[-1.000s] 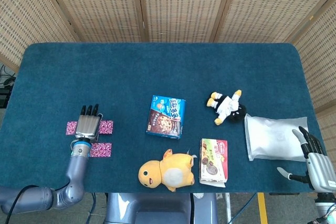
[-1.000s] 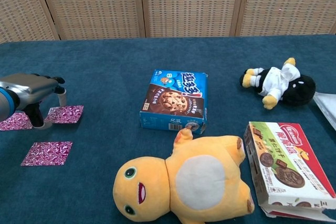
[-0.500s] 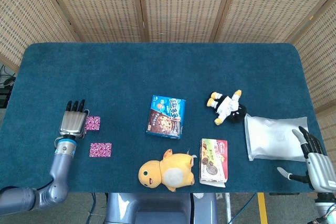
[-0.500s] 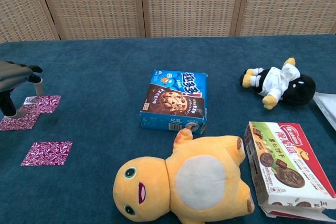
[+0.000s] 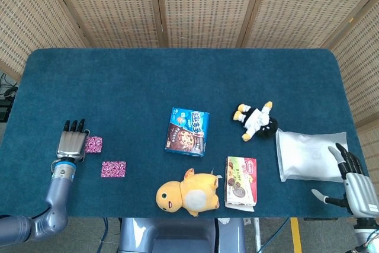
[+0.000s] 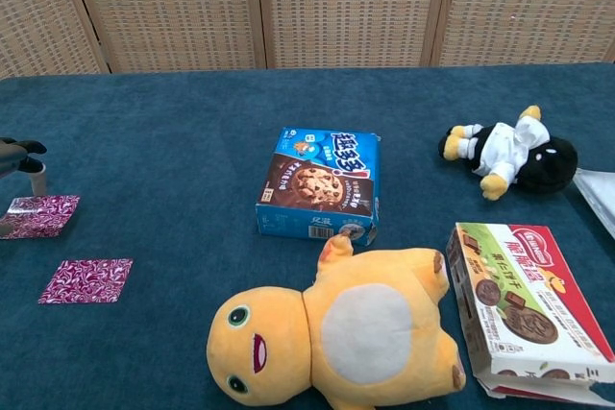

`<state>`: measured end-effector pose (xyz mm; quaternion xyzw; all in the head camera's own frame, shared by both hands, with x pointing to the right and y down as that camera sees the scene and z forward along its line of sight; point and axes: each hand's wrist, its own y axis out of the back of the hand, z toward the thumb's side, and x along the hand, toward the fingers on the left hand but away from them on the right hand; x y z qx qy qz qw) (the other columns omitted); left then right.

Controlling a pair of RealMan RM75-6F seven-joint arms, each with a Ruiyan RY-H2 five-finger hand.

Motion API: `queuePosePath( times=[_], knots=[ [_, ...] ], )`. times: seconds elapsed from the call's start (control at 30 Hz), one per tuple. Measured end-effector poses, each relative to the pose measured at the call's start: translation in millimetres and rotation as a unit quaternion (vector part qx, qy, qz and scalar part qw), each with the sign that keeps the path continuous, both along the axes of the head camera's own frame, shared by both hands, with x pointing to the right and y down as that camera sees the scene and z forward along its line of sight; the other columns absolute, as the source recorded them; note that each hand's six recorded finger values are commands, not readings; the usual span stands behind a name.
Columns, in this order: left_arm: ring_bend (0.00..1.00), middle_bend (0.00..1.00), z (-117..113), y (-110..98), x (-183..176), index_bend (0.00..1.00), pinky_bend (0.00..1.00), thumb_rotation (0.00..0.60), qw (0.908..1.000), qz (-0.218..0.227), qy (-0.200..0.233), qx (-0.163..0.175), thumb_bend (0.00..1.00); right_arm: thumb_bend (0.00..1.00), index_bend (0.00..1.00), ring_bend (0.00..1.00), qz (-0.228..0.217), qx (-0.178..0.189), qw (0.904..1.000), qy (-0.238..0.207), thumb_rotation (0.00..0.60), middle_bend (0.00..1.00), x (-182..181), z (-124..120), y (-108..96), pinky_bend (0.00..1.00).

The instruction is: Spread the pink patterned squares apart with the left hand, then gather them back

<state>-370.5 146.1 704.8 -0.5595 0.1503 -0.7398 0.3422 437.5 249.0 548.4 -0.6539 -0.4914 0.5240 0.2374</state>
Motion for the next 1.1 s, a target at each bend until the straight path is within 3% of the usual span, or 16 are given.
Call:
queuePosePath(
  times=[0.6,1.1],
  knots=[
    [0.0,0.0,3.5,-4.6,-24.2,0.5,0.0,0.6,0.9995,-0.018,-0.024,0.009,0.33,0.1,0.04,0.0,-0.001,-0.002,1.0,0.0,0.6,0.0,-0.1,0.7,0.3,0.0],
    [0.0,0.0,10.9,-1.5,-19.0,0.49,0.0,0.6,0.9996,-0.018,-0.019,0.006,0.31,0.11,0.04,0.0,0.001,0.001,1.0,-0.001,0.6,0.0,0.4,-0.2,0.0,0.0]
  ],
)
